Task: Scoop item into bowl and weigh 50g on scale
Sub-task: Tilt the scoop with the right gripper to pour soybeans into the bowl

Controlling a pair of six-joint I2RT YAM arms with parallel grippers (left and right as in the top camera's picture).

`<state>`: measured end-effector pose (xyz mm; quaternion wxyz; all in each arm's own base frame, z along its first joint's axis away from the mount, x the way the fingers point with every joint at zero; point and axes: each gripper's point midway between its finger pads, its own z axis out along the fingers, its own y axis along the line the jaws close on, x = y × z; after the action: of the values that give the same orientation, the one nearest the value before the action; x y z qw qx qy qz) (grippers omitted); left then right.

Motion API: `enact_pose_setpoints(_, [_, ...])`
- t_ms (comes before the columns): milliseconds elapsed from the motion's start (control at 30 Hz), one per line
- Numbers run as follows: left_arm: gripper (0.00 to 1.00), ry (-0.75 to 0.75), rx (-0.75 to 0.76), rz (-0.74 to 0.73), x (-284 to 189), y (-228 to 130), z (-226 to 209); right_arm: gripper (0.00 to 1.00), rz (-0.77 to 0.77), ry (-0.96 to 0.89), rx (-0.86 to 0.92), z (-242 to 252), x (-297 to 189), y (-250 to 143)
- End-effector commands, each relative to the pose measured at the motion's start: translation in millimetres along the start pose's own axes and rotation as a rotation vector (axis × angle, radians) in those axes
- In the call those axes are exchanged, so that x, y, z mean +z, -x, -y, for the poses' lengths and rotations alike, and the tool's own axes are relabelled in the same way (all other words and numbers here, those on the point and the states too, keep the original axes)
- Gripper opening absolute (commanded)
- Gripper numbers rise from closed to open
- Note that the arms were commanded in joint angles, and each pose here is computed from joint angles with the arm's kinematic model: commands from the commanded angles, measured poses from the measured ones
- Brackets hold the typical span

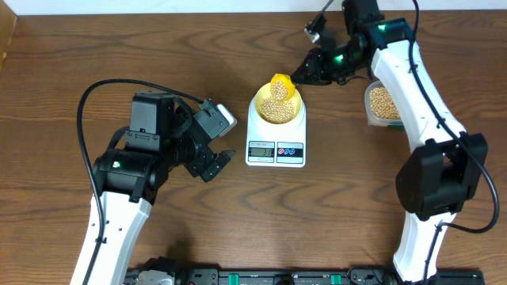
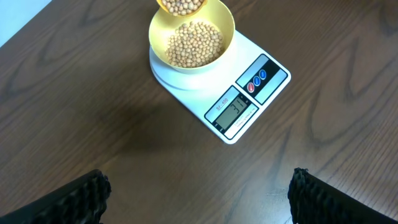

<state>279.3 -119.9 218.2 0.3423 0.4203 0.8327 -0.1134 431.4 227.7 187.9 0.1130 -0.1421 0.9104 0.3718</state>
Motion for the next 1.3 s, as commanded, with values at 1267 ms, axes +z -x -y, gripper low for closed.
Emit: enact_pose_setpoints(1267, [0.94,-0.004,0.003,0.006,-2,-1,2,0.01,-0.006,-0.299,-0.357,1,23,10])
